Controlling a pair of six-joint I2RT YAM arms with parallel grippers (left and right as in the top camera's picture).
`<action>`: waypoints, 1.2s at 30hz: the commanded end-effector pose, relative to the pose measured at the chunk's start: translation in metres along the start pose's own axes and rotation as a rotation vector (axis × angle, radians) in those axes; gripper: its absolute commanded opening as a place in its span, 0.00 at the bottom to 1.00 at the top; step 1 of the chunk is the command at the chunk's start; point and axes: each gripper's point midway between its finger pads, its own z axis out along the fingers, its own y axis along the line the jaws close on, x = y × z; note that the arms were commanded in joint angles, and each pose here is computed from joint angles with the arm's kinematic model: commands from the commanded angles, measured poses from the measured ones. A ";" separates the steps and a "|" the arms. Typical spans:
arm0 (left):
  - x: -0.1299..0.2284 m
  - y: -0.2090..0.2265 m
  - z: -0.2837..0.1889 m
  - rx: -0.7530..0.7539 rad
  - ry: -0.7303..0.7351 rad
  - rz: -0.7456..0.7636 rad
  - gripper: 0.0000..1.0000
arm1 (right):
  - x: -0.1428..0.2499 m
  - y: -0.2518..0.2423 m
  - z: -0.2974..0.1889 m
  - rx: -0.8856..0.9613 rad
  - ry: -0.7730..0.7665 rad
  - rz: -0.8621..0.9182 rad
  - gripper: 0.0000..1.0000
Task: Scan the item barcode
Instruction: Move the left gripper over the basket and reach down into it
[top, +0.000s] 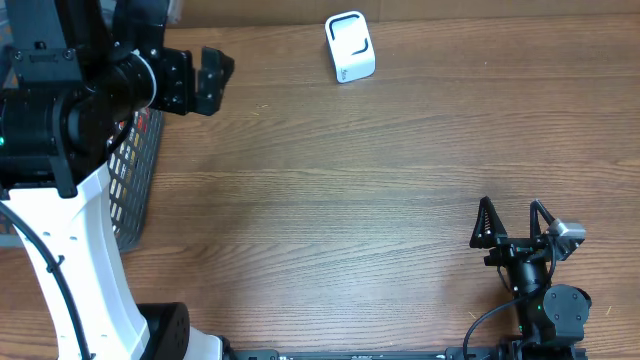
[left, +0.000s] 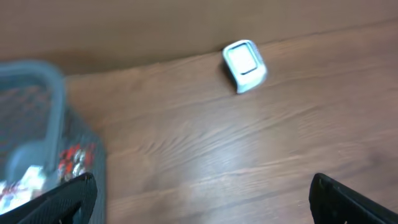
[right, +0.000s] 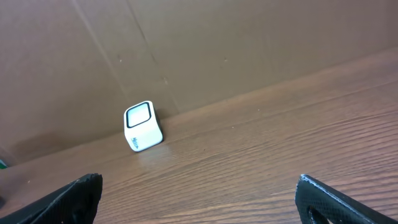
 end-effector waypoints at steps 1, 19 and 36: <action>0.006 0.059 -0.017 -0.209 -0.011 -0.210 1.00 | 0.001 -0.004 0.000 0.013 -0.006 -0.001 1.00; 0.103 0.259 -0.075 -0.717 0.018 -0.742 1.00 | 0.001 -0.004 0.000 0.013 -0.006 -0.001 1.00; 0.153 0.330 0.059 -0.630 0.096 -0.362 0.99 | 0.001 -0.004 0.000 0.013 -0.006 -0.001 1.00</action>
